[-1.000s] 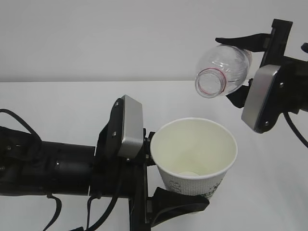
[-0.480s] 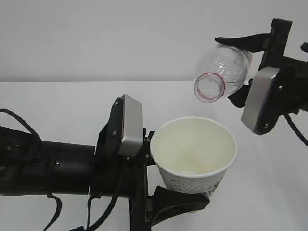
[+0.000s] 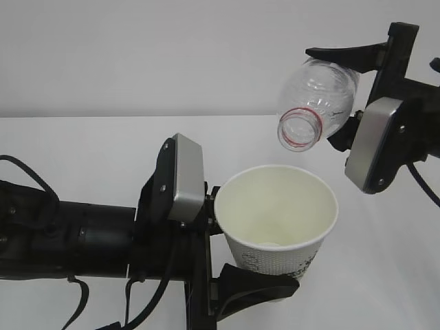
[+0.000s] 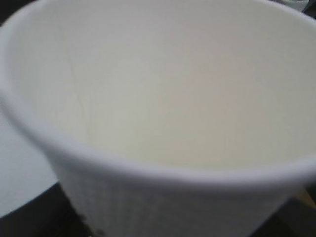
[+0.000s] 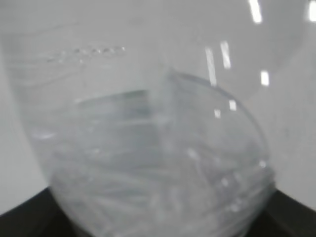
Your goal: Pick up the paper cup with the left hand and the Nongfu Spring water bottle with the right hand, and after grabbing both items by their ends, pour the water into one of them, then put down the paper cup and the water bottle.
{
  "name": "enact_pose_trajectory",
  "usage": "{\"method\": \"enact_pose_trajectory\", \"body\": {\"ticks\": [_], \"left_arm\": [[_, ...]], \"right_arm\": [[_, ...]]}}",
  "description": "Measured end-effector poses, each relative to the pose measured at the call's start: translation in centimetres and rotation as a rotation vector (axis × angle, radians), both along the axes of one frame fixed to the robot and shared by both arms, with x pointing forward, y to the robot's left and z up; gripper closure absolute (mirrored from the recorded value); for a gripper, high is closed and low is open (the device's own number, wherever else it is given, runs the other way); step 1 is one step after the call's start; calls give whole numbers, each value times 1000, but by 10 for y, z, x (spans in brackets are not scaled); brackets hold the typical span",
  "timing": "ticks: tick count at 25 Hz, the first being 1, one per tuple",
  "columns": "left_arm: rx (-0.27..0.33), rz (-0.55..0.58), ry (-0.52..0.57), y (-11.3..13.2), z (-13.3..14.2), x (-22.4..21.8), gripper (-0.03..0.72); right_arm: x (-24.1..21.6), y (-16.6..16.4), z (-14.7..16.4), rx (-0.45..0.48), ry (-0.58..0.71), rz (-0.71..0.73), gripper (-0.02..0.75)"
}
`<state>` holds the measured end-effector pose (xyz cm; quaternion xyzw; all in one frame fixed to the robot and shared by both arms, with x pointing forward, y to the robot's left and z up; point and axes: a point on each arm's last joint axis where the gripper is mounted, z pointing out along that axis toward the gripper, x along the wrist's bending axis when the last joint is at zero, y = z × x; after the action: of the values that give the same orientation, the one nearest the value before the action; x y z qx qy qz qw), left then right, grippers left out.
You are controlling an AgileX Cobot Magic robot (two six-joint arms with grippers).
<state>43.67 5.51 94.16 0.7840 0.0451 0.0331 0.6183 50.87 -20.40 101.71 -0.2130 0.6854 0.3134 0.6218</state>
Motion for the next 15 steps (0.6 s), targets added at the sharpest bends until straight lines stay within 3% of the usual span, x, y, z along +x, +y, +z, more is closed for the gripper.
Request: {"method": "enact_pose_trajectory", "body": {"ticks": [15], "left_arm": [[-8,-2,0,0,1,0,137]], "right_arm": [[0,0,1,-14,-25,-6,212]]}}
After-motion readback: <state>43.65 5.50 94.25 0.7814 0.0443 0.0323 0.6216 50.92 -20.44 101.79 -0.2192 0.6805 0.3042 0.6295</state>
